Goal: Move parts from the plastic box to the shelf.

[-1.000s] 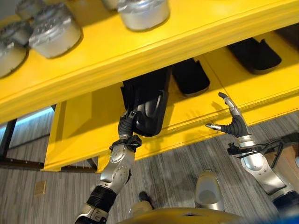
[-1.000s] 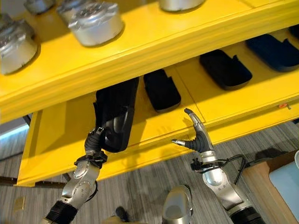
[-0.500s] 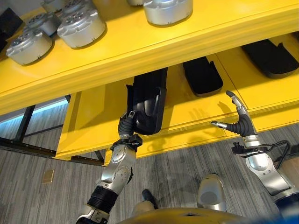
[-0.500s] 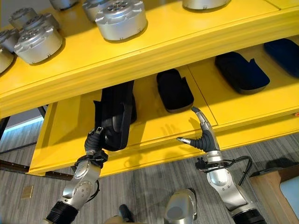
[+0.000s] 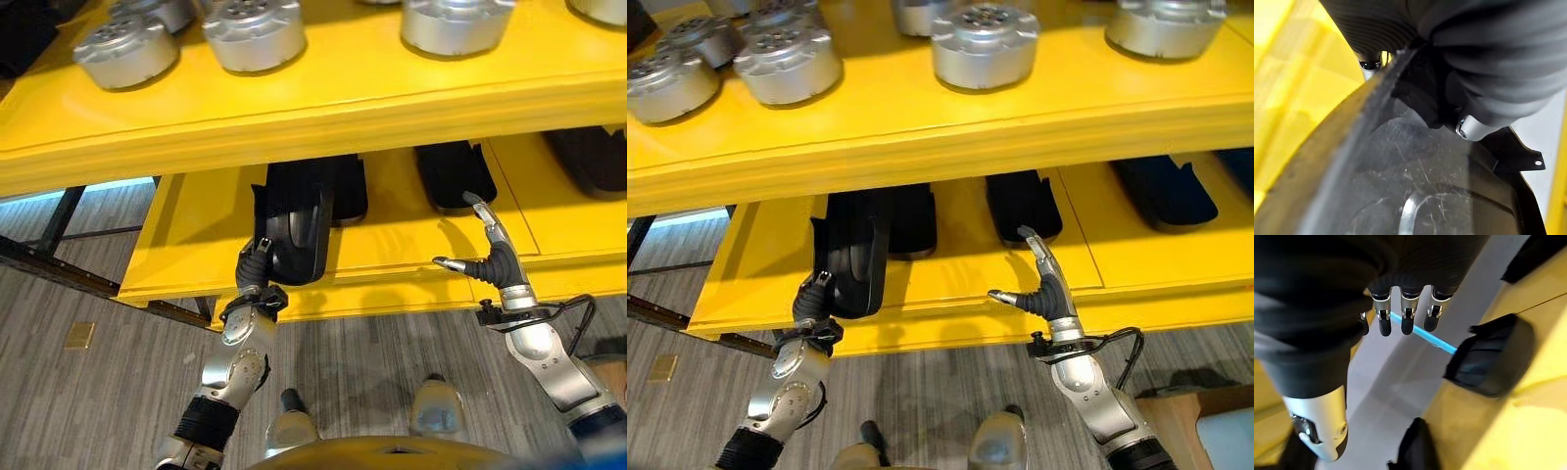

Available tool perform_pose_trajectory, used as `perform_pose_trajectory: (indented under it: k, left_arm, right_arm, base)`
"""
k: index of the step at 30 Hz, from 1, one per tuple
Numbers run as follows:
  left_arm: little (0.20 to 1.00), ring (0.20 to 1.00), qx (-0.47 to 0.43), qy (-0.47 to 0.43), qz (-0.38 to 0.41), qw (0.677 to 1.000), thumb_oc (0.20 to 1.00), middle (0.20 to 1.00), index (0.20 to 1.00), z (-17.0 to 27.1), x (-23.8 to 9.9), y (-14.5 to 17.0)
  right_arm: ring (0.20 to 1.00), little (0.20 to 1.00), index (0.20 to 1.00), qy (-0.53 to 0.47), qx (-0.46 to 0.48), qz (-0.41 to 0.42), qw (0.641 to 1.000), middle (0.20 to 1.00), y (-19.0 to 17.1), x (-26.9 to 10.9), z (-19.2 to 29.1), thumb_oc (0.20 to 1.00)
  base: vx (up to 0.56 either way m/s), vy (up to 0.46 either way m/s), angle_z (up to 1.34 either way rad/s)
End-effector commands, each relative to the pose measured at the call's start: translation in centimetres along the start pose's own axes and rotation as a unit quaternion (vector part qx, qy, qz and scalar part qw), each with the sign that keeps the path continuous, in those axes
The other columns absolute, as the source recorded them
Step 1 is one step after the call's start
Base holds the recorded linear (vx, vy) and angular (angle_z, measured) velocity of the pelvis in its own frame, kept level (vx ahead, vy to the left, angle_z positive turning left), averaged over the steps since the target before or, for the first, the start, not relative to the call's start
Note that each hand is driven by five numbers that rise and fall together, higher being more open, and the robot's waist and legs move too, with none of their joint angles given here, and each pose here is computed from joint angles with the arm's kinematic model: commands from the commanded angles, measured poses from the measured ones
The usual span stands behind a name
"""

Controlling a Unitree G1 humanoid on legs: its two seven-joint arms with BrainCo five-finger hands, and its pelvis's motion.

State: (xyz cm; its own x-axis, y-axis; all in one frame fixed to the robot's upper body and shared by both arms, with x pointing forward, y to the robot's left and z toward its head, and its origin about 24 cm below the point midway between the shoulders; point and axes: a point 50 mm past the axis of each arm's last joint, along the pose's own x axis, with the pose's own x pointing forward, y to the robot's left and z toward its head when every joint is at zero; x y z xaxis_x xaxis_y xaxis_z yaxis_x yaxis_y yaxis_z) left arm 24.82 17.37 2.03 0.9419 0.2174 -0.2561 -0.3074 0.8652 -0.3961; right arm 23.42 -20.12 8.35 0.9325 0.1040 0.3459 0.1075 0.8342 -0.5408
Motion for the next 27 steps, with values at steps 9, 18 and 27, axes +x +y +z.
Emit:
perform_pose_trajectory:
  k: [9, 18, 27]
  left_arm:
    - [0.200, 0.200, 0.086, -0.112, -0.093, 0.986, 0.200, 0.200, 0.200, 5.7, 1.5, -2.2]
    - [0.200, 0.200, 0.100, -0.108, -0.073, 0.986, 0.200, 0.200, 0.200, 5.0, 0.8, -1.8]
    - [0.200, 0.200, 0.071, -0.078, -0.092, 0.990, 0.200, 0.200, 0.200, 3.2, 0.7, -1.9]
  right_arm:
    - [1.000, 1.000, 1.000, -0.045, 0.076, -0.044, 0.995, 1.000, 1.4, 2.3, 2.6, 1.000]
    - [1.000, 1.000, 1.000, -0.065, 0.087, -0.028, 0.994, 1.000, 1.8, 2.2, 2.5, 1.000]
    - [1.000, 1.000, 1.000, -0.037, 0.058, -0.030, 0.997, 1.000, 1.6, 1.1, 1.5, 1.000]
  base:
    - [-0.03, 0.196, 0.04]
    - [0.01, 0.209, -0.46]
    - [0.07, 0.012, 0.09]
